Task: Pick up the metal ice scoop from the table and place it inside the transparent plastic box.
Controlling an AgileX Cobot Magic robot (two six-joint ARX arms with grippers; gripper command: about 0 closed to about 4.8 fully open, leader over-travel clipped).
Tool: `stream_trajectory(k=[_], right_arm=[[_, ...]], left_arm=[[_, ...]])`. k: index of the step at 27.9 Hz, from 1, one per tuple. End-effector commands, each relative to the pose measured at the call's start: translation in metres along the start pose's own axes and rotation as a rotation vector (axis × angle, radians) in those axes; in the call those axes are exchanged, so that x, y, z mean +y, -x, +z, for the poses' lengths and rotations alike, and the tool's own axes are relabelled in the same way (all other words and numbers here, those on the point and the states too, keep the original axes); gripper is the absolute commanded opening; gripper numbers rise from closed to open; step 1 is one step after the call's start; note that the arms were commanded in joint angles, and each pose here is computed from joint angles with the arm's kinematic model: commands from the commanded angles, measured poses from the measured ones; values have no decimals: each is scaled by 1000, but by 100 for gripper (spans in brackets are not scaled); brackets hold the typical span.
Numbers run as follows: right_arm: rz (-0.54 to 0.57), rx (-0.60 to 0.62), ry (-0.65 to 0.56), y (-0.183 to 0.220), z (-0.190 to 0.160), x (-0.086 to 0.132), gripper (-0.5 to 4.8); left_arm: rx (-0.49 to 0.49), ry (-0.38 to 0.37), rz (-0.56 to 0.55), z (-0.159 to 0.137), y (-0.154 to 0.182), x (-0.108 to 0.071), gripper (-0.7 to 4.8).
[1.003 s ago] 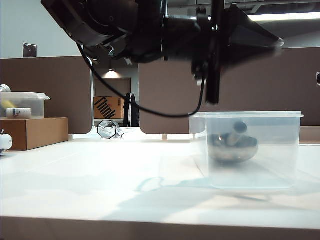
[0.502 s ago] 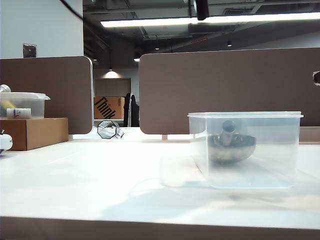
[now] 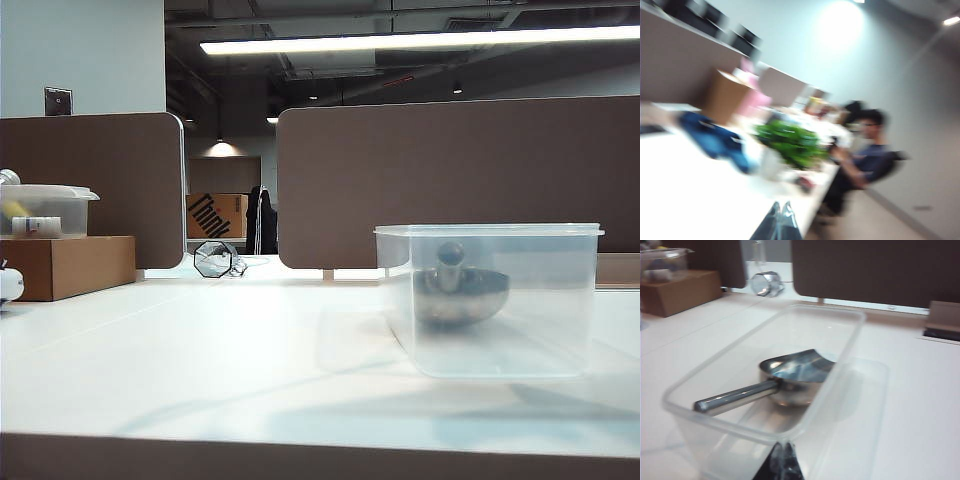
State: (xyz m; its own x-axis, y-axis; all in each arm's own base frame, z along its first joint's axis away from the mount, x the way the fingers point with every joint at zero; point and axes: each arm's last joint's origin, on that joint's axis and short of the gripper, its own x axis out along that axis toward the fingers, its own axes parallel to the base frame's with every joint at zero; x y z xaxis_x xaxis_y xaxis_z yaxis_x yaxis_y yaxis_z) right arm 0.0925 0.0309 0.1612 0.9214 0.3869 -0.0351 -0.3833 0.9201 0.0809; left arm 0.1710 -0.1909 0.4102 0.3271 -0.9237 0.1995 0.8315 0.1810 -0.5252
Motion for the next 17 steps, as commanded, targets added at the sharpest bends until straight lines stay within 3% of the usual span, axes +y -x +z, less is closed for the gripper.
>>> stream_trajectory(k=[1, 8, 17], right_arm=[[-45, -15, 2, 1, 2, -4, -1], [-155, -24, -1, 2, 2, -15, -1], [-249, -31, -4, 5, 3, -24, -1]], left_arm=[[-11, -239, 136, 7, 28, -17, -5], [-26, -500, 304, 16, 82, -49, -5], [23, -703, 421, 12, 137, -73, -5]])
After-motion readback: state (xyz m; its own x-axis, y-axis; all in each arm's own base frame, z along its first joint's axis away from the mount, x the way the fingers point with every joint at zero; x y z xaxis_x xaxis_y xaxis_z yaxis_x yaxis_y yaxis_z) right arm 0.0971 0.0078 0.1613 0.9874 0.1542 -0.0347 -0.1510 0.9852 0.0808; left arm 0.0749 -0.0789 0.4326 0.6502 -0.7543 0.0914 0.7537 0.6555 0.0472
